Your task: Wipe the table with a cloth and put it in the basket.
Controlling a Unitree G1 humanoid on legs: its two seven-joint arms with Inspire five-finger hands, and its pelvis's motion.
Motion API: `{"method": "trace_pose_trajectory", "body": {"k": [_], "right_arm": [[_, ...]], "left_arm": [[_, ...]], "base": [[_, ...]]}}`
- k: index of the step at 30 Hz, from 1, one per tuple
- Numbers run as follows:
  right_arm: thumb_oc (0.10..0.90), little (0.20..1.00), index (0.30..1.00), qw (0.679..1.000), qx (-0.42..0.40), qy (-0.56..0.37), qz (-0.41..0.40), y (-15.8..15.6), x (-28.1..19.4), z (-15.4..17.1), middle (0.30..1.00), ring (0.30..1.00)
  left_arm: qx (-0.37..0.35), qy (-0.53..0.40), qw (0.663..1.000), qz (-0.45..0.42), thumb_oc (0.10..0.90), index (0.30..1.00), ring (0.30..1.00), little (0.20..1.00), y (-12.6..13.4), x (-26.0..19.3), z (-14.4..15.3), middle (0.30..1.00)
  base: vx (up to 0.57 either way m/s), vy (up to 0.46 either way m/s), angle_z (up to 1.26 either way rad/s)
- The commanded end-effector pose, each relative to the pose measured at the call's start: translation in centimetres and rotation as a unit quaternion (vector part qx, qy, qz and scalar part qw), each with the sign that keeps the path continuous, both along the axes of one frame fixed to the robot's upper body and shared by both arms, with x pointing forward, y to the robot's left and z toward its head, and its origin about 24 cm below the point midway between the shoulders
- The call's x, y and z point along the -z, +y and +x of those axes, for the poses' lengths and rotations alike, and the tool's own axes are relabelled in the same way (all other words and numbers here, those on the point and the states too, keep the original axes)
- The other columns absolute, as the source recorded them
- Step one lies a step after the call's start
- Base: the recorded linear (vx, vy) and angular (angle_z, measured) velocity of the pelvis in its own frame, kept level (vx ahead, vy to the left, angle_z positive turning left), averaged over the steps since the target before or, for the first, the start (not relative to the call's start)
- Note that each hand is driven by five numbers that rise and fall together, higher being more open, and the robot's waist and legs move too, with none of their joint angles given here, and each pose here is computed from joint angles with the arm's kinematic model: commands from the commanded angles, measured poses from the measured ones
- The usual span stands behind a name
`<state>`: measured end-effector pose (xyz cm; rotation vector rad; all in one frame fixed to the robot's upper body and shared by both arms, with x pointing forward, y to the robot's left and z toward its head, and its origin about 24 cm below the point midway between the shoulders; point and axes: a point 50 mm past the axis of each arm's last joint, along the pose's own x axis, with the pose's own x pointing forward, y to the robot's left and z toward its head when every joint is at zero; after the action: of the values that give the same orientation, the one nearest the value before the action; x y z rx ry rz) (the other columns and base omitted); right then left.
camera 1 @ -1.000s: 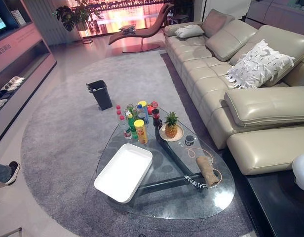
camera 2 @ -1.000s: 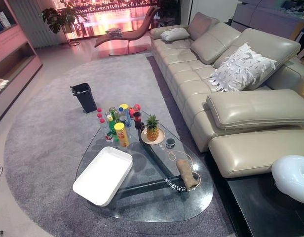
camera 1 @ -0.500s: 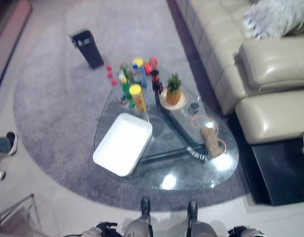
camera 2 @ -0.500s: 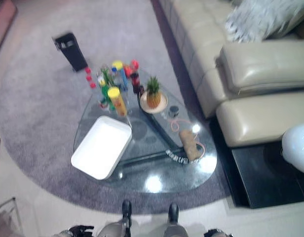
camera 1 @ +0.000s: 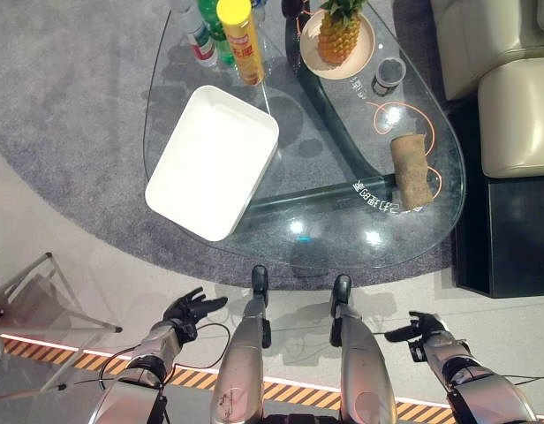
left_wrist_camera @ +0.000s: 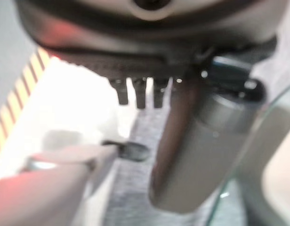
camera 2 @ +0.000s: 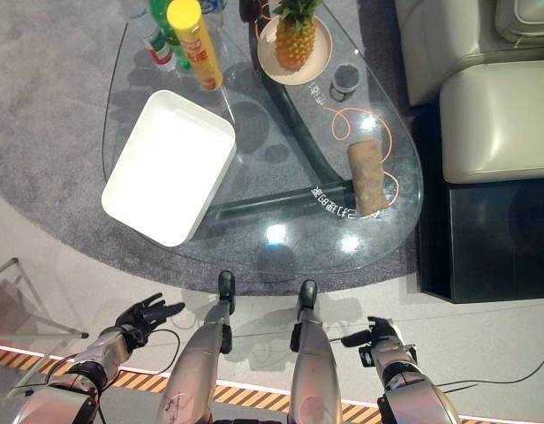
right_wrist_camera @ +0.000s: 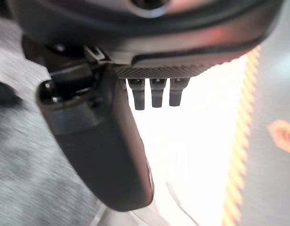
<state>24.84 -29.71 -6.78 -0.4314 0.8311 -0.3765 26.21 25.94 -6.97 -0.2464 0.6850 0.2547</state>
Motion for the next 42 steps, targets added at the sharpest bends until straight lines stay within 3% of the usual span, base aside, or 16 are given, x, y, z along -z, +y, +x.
{"method": "trace_pose_trajectory", "body": {"k": [1,12,25,29,34,35,37,42], "right_arm": [[0.8,0.9,0.9,0.994,0.07,-0.051,-0.065,-3.0,-1.3,-1.1,0.9,0.9],[0.8,0.9,0.9,0.986,0.093,-0.118,-0.075,-3.3,-3.0,0.4,0.9,0.9],[0.8,0.9,0.9,0.98,0.098,-0.16,-0.063,-3.1,-4.0,1.5,0.9,0.9],[0.8,0.9,0.9,0.974,0.14,-0.164,-0.075,-3.8,-4.3,1.3,0.9,0.9],[0.8,0.9,0.9,0.938,0.293,-0.174,-0.066,-6.7,-4.4,-1.3,0.9,0.9],[0.8,0.9,0.9,0.938,0.294,-0.175,-0.066,-6.7,-4.4,-1.3,0.9,0.9],[0.8,0.9,0.9,0.901,0.375,-0.209,-0.068,-8.4,-5.3,-2.3,0.9,0.9],[0.8,0.9,0.9,0.85,0.438,-0.279,-0.085,-9.7,-7.0,-2.7,0.9,0.9]], "left_arm": [[-0.065,0.02,0.998,-0.01,0.8,0.9,0.9,0.9,2.4,1.2,-2.8,0.9],[-0.09,-0.036,0.995,-0.023,0.8,0.9,0.9,0.9,2.1,-0.1,-1.3,0.9],[-0.092,-0.037,0.995,-0.029,0.8,0.9,0.9,0.9,2.2,0.1,-1.7,0.9],[-0.09,-0.034,0.995,-0.029,0.8,0.9,0.9,0.9,2.2,0.2,-1.8,0.9],[-0.085,-0.026,0.996,-0.025,0.8,0.9,0.9,0.9,2.6,0.7,-2.5,0.9],[-0.085,-0.026,0.996,-0.025,0.8,0.9,0.9,0.9,2.6,0.7,-2.5,0.9],[-0.084,-0.023,0.996,-0.022,0.8,0.9,0.9,0.9,2.7,0.8,-2.8,0.9],[-0.081,-0.019,0.996,-0.018,0.8,0.9,0.9,0.9,2.8,1.0,-3.0,0.9]], "base": [[-0.01,-0.04,0.11],[0.0,-0.009,0.01],[0.03,0.003,0.0],[0.01,0.0,0.0],[0.02,-0.013,0.01],[-0.05,-0.017,0.0],[0.02,-0.011,0.0],[0.0,0.0,0.0]]}}
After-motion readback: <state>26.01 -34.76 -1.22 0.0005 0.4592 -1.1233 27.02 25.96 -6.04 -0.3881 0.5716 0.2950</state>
